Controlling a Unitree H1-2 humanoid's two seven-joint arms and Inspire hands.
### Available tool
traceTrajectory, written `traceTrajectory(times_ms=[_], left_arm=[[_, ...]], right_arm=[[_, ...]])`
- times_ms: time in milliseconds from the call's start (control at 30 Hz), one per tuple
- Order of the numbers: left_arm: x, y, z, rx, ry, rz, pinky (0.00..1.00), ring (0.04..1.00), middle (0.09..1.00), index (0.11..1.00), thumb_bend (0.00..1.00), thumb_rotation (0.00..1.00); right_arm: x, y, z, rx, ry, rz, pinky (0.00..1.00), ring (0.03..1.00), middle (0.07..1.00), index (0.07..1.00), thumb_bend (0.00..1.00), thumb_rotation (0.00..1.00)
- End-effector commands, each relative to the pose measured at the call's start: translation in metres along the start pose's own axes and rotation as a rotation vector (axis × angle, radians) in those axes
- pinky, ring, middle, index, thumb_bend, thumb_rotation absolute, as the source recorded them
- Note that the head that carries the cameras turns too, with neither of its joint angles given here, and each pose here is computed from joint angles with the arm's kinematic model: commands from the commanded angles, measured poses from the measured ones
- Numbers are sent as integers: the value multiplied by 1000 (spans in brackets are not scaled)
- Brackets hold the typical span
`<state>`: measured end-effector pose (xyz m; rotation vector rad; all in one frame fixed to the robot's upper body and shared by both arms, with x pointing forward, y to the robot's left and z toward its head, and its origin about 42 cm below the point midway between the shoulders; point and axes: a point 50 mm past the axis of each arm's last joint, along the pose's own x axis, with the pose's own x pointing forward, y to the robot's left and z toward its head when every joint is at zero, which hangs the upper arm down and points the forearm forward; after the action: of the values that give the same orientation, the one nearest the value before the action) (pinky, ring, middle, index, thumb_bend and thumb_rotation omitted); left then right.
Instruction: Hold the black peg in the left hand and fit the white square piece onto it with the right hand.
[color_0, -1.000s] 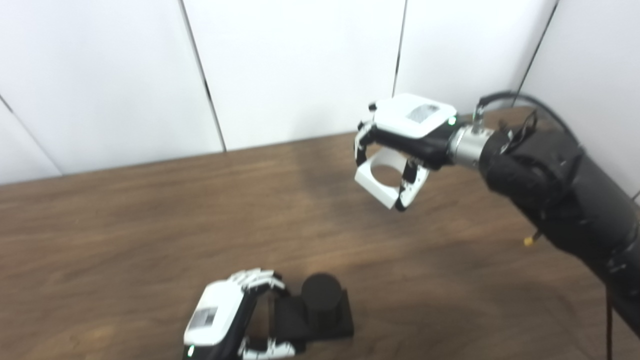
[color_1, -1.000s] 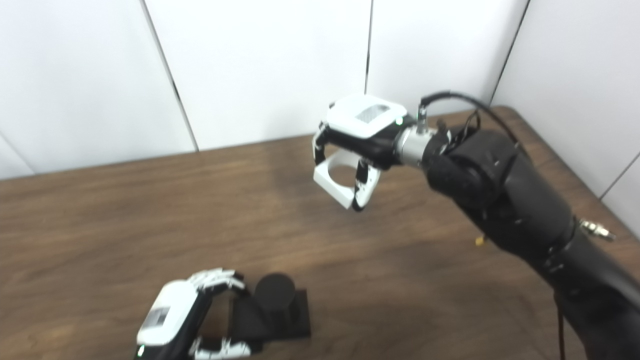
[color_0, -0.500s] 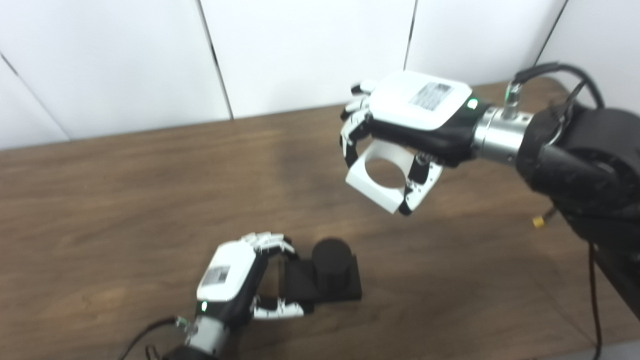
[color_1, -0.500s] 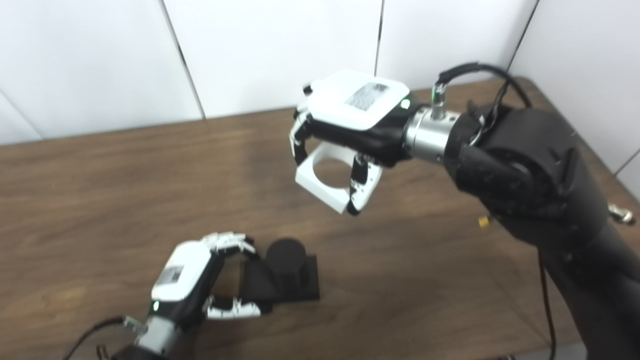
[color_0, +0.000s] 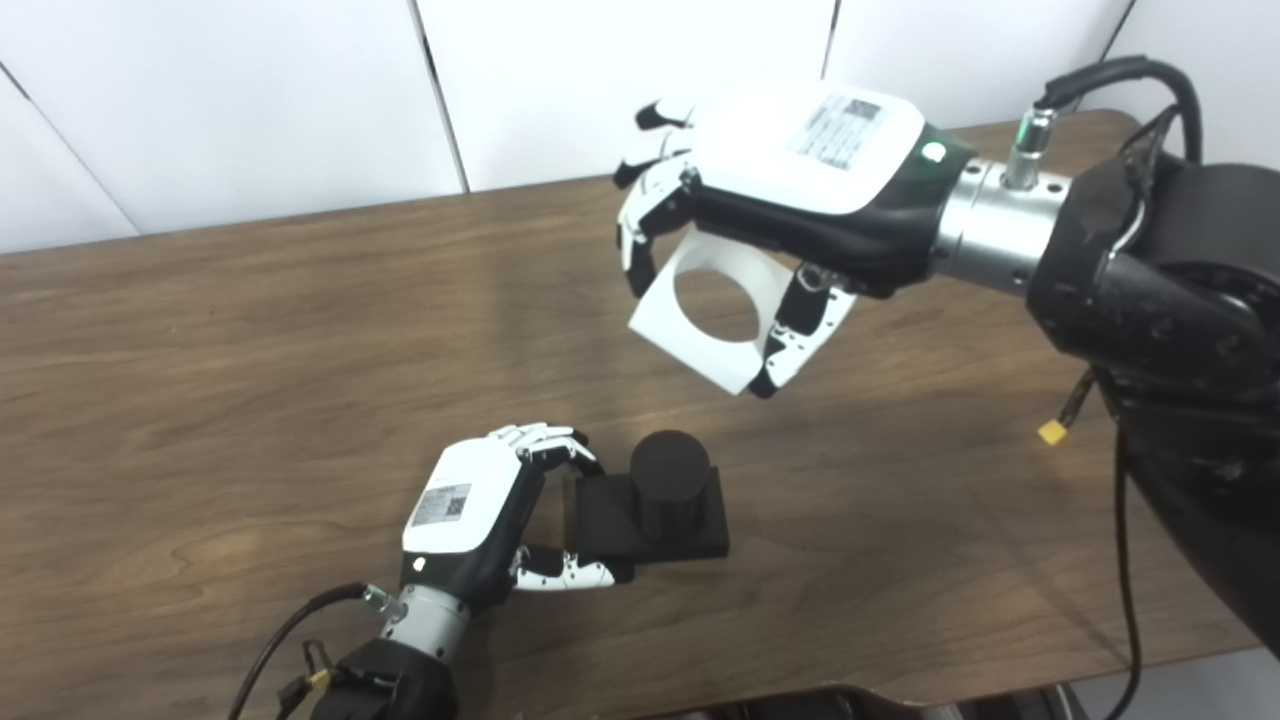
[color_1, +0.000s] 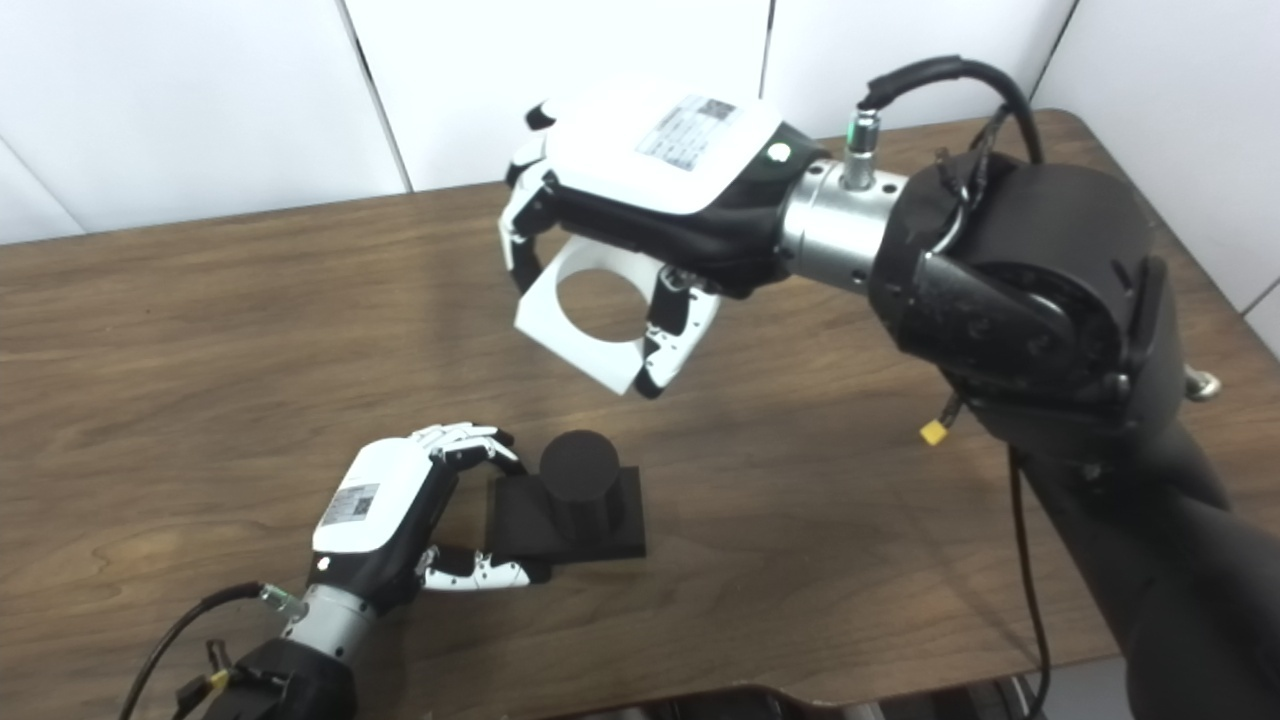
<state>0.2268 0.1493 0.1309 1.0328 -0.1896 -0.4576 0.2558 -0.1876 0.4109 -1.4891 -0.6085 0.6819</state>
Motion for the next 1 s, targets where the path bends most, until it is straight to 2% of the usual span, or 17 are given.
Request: traceTrajectory(times_ms=[0,533,967], left_arm=[[1,-1,-1,25,21,-27,846,832,785,490,505,55],[3,2,5,18,25,-28,837,832,785,490,504,55],[4,2,6,20,24,-25,845,829,784,490,505,56]], right_arm=[[0,-10,3,-34,-1,16,964,857,723,480,525,133],[11,2,17,-8,-72,105,978,879,732,481,524,133],[17,16,20,-7,-107,195,938,866,726,481,525,135]])
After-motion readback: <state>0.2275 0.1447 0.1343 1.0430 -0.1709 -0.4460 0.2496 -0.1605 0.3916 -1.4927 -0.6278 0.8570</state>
